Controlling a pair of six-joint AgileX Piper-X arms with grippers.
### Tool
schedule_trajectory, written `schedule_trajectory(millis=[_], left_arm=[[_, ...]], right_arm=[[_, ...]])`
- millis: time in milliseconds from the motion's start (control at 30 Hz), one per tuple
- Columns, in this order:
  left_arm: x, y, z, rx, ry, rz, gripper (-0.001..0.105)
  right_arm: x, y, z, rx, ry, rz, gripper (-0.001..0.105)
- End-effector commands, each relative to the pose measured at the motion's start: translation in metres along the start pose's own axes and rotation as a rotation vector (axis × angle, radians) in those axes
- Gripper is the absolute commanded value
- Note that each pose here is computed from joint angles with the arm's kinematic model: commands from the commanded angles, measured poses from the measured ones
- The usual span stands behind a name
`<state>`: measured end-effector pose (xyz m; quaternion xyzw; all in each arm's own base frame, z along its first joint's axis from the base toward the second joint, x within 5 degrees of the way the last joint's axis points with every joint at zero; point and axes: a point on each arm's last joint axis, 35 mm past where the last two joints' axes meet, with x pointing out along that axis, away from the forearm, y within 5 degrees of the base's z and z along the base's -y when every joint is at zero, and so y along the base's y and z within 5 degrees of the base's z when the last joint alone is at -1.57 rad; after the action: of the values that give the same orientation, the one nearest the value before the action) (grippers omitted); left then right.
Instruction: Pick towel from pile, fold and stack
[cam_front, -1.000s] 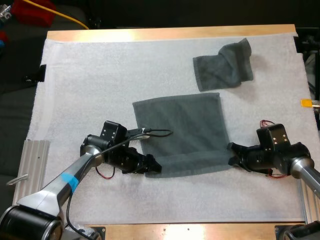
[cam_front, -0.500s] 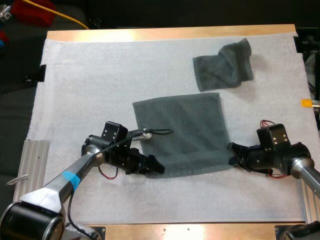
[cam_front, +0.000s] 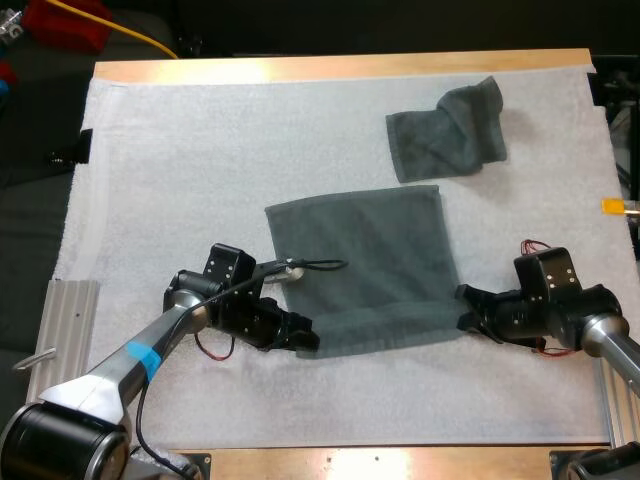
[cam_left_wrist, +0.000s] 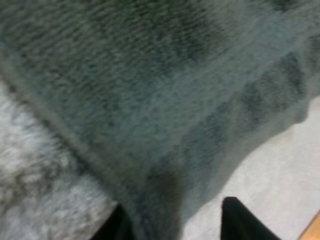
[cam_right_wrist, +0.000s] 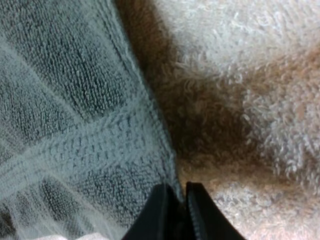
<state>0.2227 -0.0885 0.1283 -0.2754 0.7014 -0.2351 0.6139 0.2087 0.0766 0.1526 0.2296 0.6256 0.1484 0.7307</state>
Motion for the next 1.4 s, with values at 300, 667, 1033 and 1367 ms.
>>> schedule_trajectory(millis=[300, 667, 1033, 1367], left_arm=[[0.002, 0.002, -0.004, 0.008, 0.031, 0.022, 0.000], [-0.026, -0.016, -0.022, 0.101, -0.024, 0.050, 0.000], [-0.036, -0.044, -0.054, 0.214, -0.011, 0.104, 0.000], [-0.036, -0.049, -0.058, 0.221, -0.001, 0.095, 0.000]], right_arm=[[-0.003, 0.002, -0.001, -0.020, -0.002, 0.011, 0.000], [-0.033, 0.014, -0.009, -0.062, -0.083, 0.044, 0.000], [-0.057, 0.020, -0.027, -0.073, -0.086, 0.074, 0.000], [-0.053, 0.041, -0.043, -0.134, -0.060, 0.076, 0.000]])
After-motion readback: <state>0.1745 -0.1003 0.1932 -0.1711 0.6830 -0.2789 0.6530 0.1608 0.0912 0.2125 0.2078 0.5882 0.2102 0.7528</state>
